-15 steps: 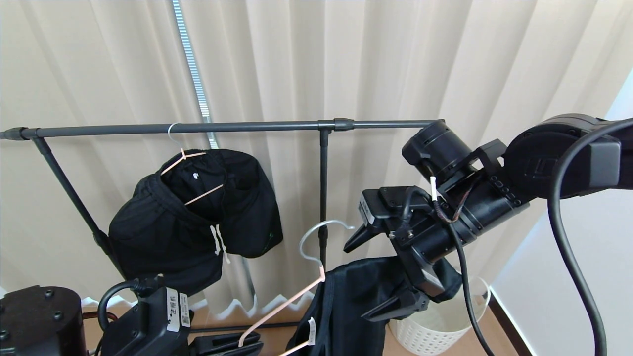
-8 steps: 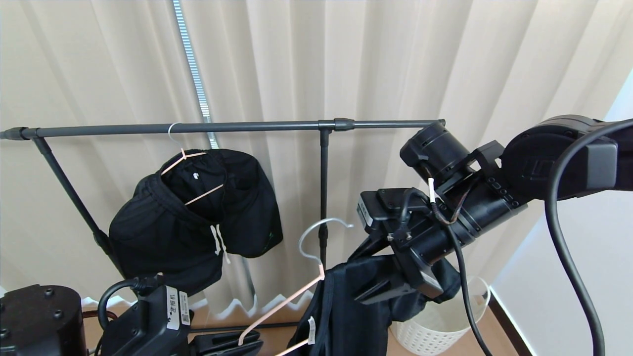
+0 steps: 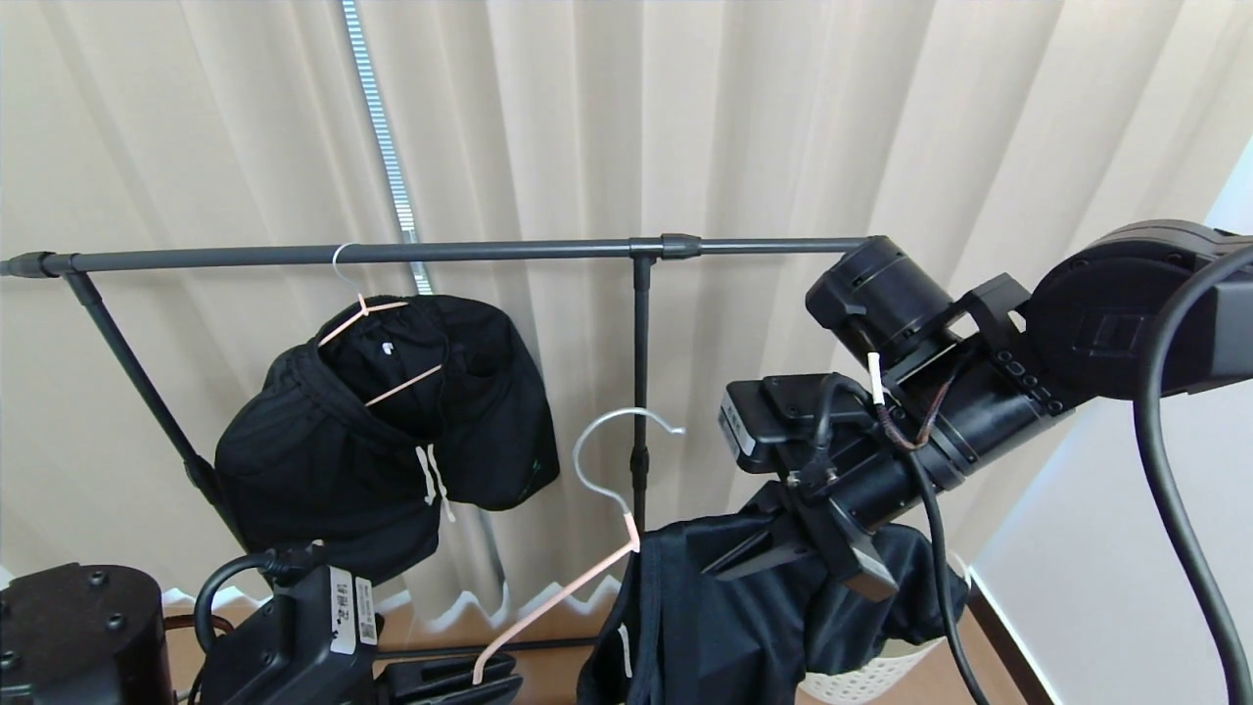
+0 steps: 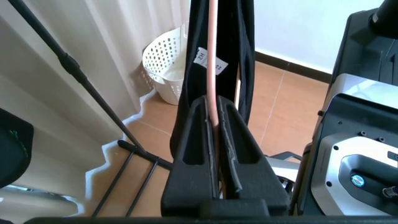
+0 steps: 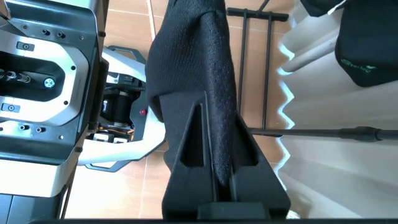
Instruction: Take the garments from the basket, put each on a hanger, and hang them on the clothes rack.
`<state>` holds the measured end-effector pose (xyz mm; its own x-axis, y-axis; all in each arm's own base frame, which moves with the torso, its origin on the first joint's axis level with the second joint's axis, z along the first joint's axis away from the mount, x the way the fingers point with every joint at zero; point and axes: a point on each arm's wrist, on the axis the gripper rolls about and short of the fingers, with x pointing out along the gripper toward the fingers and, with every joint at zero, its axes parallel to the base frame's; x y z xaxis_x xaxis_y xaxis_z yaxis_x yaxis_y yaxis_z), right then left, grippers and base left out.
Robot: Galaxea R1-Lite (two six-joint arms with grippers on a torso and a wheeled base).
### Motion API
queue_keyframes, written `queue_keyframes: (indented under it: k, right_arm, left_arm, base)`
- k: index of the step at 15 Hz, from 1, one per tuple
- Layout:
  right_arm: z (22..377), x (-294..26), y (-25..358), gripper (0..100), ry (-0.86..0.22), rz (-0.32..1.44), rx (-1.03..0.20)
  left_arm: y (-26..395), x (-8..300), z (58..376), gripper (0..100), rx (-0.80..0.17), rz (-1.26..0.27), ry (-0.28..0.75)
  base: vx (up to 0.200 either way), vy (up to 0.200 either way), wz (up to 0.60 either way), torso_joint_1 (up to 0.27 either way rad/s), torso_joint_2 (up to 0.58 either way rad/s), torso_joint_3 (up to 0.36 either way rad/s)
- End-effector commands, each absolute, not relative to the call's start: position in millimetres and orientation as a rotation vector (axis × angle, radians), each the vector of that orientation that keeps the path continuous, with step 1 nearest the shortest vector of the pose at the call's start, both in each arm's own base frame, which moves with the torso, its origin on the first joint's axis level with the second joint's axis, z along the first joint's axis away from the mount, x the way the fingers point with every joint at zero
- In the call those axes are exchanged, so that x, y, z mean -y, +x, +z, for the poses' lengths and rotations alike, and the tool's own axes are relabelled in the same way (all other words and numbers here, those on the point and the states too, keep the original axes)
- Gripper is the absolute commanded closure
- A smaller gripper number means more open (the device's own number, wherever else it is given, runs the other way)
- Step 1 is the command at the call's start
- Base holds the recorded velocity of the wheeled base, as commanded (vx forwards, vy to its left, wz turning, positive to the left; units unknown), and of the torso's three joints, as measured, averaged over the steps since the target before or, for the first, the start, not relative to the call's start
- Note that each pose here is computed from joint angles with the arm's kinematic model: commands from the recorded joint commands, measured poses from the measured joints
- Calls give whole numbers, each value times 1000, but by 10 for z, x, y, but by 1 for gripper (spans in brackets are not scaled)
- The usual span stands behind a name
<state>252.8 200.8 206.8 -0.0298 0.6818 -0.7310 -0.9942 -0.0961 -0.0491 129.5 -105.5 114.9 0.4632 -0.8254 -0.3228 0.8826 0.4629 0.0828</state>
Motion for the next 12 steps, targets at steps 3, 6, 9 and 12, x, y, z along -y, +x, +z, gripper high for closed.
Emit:
queue_keyframes:
  k: [3,6,9,12]
  right_arm:
    - [2139,-1975,2475,100,-722,1534,-555]
    - [2225,-1968,2437,100,-773,1426,-574]
    - [2326,-1948,2459,100,-869,1262,-560]
    - [2416,-2040,2484,100,-1008,1025,-489]
  left_arm:
    - [1300,1052,1144,0,-256,-1059,252]
    - [1350,1027,1154,0,-258,-1029,243]
    - [1451,998,1122,0,-285,-986,236]
    - [1551,1019,1061,0,-327,-967,233]
  base:
    - [0,0,0,0,0,0]
    - [0,0,0,0,0,0]
    - [0,0,0,0,0,0]
    - [0,0,0,0,0,0]
